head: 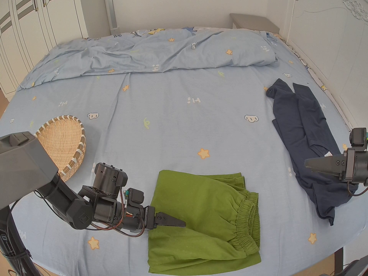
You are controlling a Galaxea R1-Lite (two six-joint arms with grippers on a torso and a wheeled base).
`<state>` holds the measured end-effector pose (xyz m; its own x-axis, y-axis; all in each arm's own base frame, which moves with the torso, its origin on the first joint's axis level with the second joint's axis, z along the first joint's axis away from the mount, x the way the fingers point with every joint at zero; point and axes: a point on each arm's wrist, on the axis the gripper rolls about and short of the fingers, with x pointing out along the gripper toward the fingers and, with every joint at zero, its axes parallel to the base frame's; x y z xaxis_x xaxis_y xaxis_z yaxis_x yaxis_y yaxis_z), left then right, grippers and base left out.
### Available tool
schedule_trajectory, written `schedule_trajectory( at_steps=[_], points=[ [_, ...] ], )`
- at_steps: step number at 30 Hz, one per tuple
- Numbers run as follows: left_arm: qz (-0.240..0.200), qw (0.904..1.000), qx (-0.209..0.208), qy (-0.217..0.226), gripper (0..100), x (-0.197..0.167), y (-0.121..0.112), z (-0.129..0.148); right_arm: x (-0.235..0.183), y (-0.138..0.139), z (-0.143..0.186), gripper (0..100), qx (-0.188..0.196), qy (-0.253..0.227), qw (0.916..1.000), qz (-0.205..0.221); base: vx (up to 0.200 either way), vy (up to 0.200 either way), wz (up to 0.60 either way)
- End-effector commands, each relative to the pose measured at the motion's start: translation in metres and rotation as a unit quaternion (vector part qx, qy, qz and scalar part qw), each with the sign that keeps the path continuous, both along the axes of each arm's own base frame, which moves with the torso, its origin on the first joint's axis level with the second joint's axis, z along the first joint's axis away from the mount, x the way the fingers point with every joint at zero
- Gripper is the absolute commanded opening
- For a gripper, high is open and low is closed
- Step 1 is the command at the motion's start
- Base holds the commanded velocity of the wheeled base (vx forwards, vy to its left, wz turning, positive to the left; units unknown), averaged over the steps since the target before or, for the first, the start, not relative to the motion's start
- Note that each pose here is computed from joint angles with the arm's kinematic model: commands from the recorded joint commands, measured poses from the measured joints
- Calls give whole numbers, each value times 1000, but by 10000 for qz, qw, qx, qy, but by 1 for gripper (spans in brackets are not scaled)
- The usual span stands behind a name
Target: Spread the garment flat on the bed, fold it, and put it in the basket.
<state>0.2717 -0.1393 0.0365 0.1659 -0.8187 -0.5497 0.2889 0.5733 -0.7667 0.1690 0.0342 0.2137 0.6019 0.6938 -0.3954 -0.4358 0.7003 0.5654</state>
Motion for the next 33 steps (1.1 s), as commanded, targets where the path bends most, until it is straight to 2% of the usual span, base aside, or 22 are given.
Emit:
schedule_trajectory(
  at_steps=[1,4,5,13,15,16,17,18,21,23,25,26,29,33],
  points=[
    [40,9998,-154,116,100,-8,-10,-8,0,0,-1,100,-3,10,10000,14,0,0,0],
    [132,9993,-341,28,100,-11,-14,-8,0,0,-1,100,-1,25,10000,21,0,0,0],
    [178,9992,-366,28,0,-11,-14,-8,0,0,-1,100,-1,25,10000,21,0,0,0],
    [523,9969,-579,79,0,-9,-6,7,1,1,-2,100,-5,56,10000,21,0,0,0],
    [621,9958,-669,14,0,-10,5,30,1,1,-3,100,-7,71,10000,21,0,0,0],
    [621,9958,-669,14,0,-10,5,30,1,1,-3,100,-7,71,10000,21,0,0,0],
    [695,9956,-630,84,0,-7,8,49,1,1,-3,100,-7,71,10000,21,0,0,0],
    [695,9956,-630,84,0,-7,8,49,1,1,-3,100,-7,71,10000,21,0,0,0],
    [880,9948,-352,376,0,-4,23,96,1,1,-3,100,-9,86,10000,28,0,0,0],
    [839,9955,-166,401,0,-3,29,114,1,2,-3,100,-4,84,9999,56,0,0,0],
    [839,9955,-166,401,0,-3,29,114,1,2,-3,100,-4,84,9999,56,0,0,0],
    [832,9957,136,388,0,1,47,137,0,3,-3,100,-8,115,9999,87,0,0,0],
    [928,9945,269,405,0,7,62,150,0,3,-3,100,-14,168,9998,86,0,0,0],
    [928,9946,351,301,0,7,71,155,0,3,-4,100,-21,178,9998,97,0,0,0]
  ],
)
